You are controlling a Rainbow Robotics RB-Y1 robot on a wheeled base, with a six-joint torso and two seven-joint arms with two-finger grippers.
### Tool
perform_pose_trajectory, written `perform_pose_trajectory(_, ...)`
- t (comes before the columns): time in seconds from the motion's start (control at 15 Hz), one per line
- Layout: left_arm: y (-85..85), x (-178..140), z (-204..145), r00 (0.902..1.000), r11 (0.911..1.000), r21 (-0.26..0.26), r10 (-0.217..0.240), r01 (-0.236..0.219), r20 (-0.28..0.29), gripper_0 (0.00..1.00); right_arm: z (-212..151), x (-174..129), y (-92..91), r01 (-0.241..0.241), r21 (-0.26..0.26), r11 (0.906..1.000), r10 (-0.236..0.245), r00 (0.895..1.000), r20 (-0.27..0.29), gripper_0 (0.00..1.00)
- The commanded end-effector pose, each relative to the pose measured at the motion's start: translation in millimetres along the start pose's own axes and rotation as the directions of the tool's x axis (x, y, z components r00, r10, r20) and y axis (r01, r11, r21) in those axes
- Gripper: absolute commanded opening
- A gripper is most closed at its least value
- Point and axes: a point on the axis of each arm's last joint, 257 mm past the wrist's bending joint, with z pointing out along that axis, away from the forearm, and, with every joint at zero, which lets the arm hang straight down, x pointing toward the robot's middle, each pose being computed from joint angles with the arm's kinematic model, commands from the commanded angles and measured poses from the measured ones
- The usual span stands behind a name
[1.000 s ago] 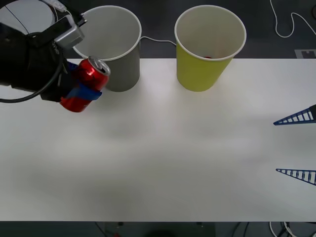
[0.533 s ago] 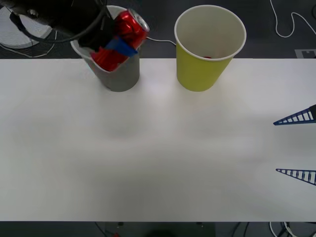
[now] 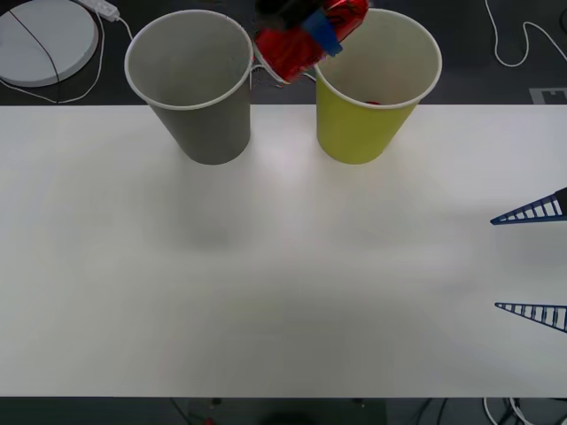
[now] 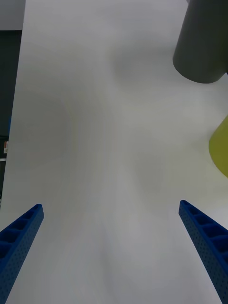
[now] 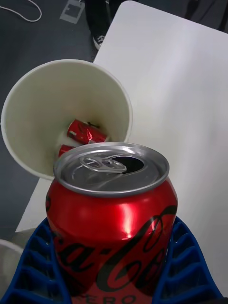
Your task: Put the can into the green bin and the plastic bottle into the gray bin
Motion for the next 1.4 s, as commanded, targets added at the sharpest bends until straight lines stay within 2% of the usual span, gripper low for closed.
perform_pose_trajectory(0.07, -1.1, -23.4, 17.3, 0.9981, 0.9998, -0.017, 0.008, -0.009, -0.062, 0.0, 0.0, 0.0, 0.0, 0.0, 0.0, 1.0, 0.0, 1.0, 0.0, 1.0)
perform_pose_trajectory(0.13, 1.1, -32.1, 24.0, 0.9962, 0.9993, -0.036, 0.008, -0.011, -0.087, 0.0, 0.0, 0.0, 0.0, 0.0, 0.0, 1.0, 0.0, 1.0, 0.0, 1.0)
perform_pose_trajectory(0.27, 5.4, -55.0, 37.6, 0.9972, 0.9977, -0.065, -0.024, 0.02, -0.07, 0.0, 0.0, 0.0, 0.0, 0.0, 0.0, 1.0, 0.0, 1.0, 0.0, 1.0)
perform_pose_trajectory(0.53, 9.7, -94.1, 74.9, 0.996, 0.9921, -0.089, -0.087, 0.088, 0.02, 0.0, 0.0, 0.0, 0.0, 0.0, 0.0, 1.0, 0.0, 1.0, 0.0, 1.0)
perform_pose_trajectory(0.73, 17.9, -111.9, 95.8, 0.9864, 0.9843, -0.1, -0.136, 0.145, 0.092, 0.0, 0.0, 0.0, 0.0, 0.0, 0.0, 1.0, 0.0, 1.0, 0.0, 1.0)
perform_pose_trajectory(1.0, 39.2, -109.7, 121.4, 0.9787, 0.9727, -0.157, -0.149, 0.171, 0.141, 0.0, 0.0, 0.0, 0.0, 0.0, 0.0, 1.0, 0.0, 1.0, 0.0, 1.0)
perform_pose_trajectory(1.13, 47.6, -102.0, 127.5, 0.9745, 0.9662, -0.167, -0.174, 0.197, 0.142, 0.0, 0.0, 0.0, 0.0, 0.0, 0.0, 1.0, 0.0, 1.0, 0.0, 1.0)
perform_pose_trajectory(1.4, 51.1, -96.8, 129.4, 0.9756, 0.9643, -0.176, -0.176, 0.197, 0.132, 0.0, 0.0, 0.0, 0.0, 0.0, 0.0, 1.0, 0.0, 1.0, 0.0, 1.0)
